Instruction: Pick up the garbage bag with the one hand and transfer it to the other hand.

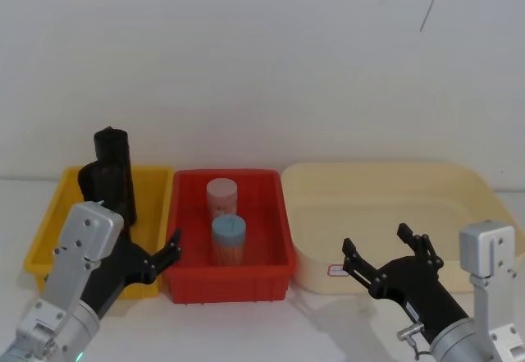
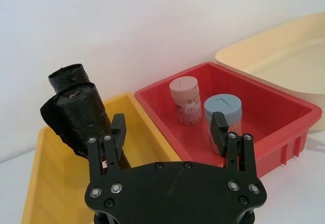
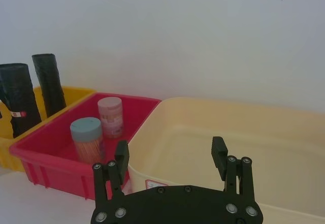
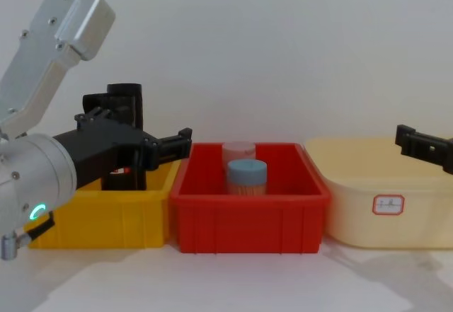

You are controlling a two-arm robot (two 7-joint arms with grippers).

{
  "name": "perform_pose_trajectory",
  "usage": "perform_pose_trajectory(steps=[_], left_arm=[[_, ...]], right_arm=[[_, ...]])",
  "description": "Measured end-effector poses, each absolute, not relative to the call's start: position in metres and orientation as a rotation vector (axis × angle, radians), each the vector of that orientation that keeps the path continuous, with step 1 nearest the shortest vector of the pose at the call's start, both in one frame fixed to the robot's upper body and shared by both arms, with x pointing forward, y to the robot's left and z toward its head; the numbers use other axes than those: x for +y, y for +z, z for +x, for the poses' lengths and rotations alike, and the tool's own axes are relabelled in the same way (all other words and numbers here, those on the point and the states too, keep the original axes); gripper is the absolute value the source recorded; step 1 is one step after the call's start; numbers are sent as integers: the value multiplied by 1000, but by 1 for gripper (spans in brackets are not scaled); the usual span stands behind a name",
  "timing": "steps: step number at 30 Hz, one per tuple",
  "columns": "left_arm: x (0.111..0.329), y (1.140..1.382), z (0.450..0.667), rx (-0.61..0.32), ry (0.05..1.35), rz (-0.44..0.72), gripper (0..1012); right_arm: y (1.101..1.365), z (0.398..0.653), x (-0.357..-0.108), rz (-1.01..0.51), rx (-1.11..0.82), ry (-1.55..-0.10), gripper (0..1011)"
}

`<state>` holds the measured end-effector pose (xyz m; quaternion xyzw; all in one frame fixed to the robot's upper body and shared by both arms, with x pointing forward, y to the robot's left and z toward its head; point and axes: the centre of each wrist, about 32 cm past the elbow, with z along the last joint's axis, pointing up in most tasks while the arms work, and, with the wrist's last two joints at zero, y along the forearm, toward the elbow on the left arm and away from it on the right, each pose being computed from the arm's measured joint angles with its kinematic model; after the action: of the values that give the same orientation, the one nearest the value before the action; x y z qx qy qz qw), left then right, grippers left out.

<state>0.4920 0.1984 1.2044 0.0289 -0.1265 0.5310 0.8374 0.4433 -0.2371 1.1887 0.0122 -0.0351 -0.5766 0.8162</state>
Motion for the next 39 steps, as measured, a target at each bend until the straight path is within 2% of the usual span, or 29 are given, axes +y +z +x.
perform_pose_trajectory(steps=[29,39], left_arm=[[198,1204,492,-267,1123,61,1002],[207,1202,491,-263,1135,62,1001]], right_arm=[[1189,443,-237,26,-75,-1229,1000],[1189,443,-237,26,-75,-1229,1000]])
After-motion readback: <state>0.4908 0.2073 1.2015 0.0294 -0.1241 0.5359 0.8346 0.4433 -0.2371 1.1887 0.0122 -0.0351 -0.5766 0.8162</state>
